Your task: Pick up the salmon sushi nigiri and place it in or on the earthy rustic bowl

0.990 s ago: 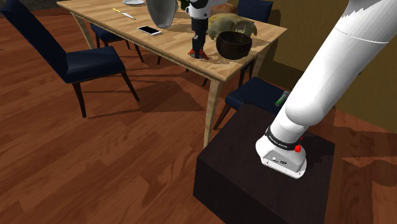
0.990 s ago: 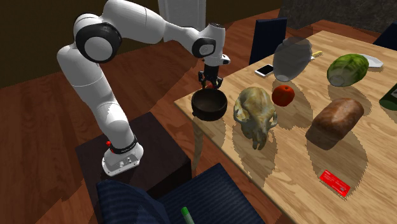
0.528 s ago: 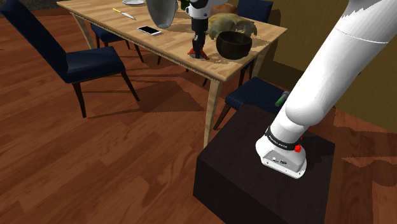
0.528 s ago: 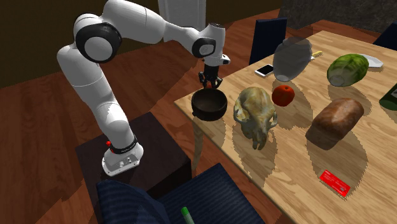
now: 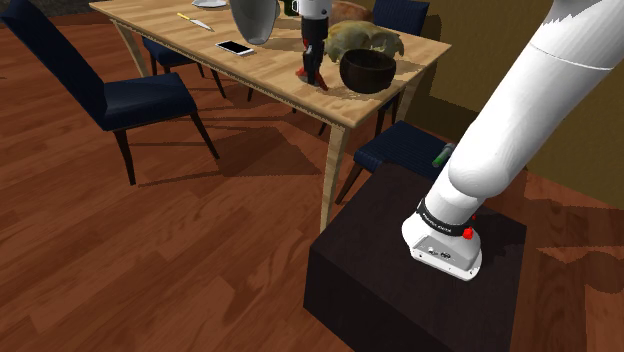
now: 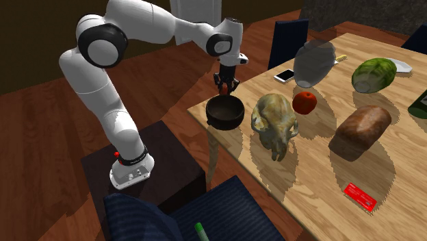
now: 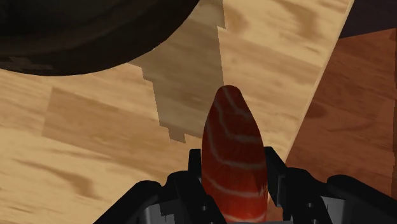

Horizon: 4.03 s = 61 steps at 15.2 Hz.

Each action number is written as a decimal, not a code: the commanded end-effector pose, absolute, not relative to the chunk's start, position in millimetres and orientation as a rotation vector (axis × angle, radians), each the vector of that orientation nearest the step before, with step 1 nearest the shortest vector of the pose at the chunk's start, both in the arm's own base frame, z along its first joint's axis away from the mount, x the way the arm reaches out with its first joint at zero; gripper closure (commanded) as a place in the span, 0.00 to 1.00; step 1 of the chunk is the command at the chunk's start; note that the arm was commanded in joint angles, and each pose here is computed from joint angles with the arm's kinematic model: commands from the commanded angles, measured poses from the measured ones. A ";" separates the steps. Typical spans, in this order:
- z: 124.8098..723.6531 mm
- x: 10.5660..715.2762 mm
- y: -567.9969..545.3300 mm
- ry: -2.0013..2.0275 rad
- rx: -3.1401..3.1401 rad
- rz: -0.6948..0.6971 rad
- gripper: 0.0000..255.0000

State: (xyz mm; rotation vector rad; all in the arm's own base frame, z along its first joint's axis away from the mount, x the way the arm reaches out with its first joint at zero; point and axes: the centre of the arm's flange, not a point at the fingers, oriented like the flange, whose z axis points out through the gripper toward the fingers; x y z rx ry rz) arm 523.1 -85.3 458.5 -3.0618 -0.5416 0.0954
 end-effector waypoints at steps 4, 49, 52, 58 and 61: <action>485.4 523.9 -85.2 -0.542 -3.062 0.096 1.00; 550.0 407.6 -220.3 -0.542 -3.062 0.096 1.00; 534.2 407.6 -220.3 -0.542 -3.062 0.096 1.00; 532.7 407.6 -220.3 -0.542 -3.062 0.096 1.00; 532.7 407.6 -220.3 -0.542 -3.062 0.096 0.00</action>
